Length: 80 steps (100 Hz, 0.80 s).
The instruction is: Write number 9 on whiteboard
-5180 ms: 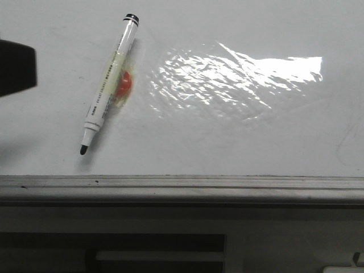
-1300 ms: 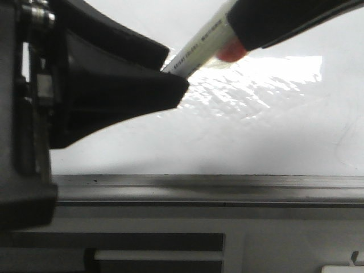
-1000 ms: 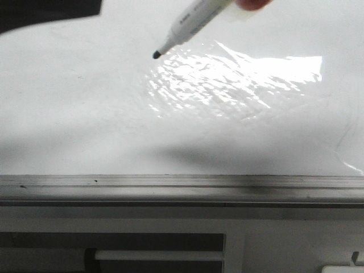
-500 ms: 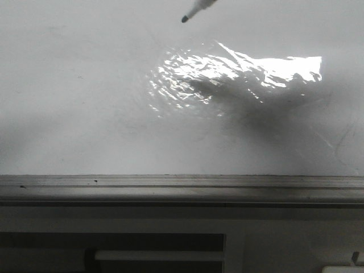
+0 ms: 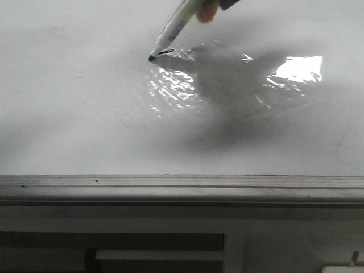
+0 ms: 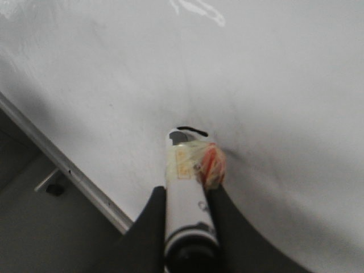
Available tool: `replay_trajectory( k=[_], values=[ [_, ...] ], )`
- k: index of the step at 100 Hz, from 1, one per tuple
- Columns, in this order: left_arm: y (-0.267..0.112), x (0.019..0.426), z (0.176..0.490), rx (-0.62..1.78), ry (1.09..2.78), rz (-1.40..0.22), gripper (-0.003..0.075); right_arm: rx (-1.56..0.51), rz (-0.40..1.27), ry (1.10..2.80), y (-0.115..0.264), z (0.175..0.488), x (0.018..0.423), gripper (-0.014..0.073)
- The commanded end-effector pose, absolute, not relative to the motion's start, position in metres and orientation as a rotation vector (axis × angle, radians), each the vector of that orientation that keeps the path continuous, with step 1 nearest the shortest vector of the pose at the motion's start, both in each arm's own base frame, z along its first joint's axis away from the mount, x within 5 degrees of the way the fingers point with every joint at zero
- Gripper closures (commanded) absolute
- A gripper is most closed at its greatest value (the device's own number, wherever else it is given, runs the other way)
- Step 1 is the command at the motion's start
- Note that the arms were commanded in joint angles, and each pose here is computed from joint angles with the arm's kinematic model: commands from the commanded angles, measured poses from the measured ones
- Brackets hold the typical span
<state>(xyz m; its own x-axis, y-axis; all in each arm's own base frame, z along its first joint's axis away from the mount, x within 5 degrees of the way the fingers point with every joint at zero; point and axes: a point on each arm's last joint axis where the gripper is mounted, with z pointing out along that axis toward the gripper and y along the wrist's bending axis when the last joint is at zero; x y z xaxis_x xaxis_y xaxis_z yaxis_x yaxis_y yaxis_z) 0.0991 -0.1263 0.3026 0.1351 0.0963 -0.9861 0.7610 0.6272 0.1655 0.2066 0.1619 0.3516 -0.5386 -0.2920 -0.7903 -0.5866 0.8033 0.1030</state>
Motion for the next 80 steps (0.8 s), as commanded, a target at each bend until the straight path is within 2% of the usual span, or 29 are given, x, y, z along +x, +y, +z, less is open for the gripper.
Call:
replay_trajectory(
  k=[1, 8, 26, 60, 71, 80],
  values=[
    [-0.125, 0.100, 0.321, 0.715, 1.291, -0.590, 0.0457, -0.674, 0.437, 2.150, 0.163, 0.359, 0.205, 0.0644],
    [-0.125, 0.100, 0.321, 0.715, 1.291, -0.590, 0.0457, -0.695, 0.415, 2.173, 0.159, 0.359, 0.200, 0.0645],
    [-0.125, 0.100, 0.321, 0.715, 1.291, -0.590, 0.0457, -0.646, 0.389, 2.064, 0.143, 0.380, 0.195, 0.0644],
    [-0.125, 0.100, 0.321, 0.715, 1.291, -0.590, 0.0457, -0.606, 0.389, 2.023, 0.140, 0.384, 0.200, 0.0644],
    [-0.125, 0.100, 0.321, 0.715, 1.291, -0.590, 0.0457, -0.626, 0.376, 2.103, 0.139, 0.373, 0.198, 0.0644],
    [-0.125, 0.100, 0.321, 0.715, 1.291, -0.590, 0.0457, -0.629, 0.403, 2.217, 0.140, 0.350, 0.195, 0.0644]
  ],
)
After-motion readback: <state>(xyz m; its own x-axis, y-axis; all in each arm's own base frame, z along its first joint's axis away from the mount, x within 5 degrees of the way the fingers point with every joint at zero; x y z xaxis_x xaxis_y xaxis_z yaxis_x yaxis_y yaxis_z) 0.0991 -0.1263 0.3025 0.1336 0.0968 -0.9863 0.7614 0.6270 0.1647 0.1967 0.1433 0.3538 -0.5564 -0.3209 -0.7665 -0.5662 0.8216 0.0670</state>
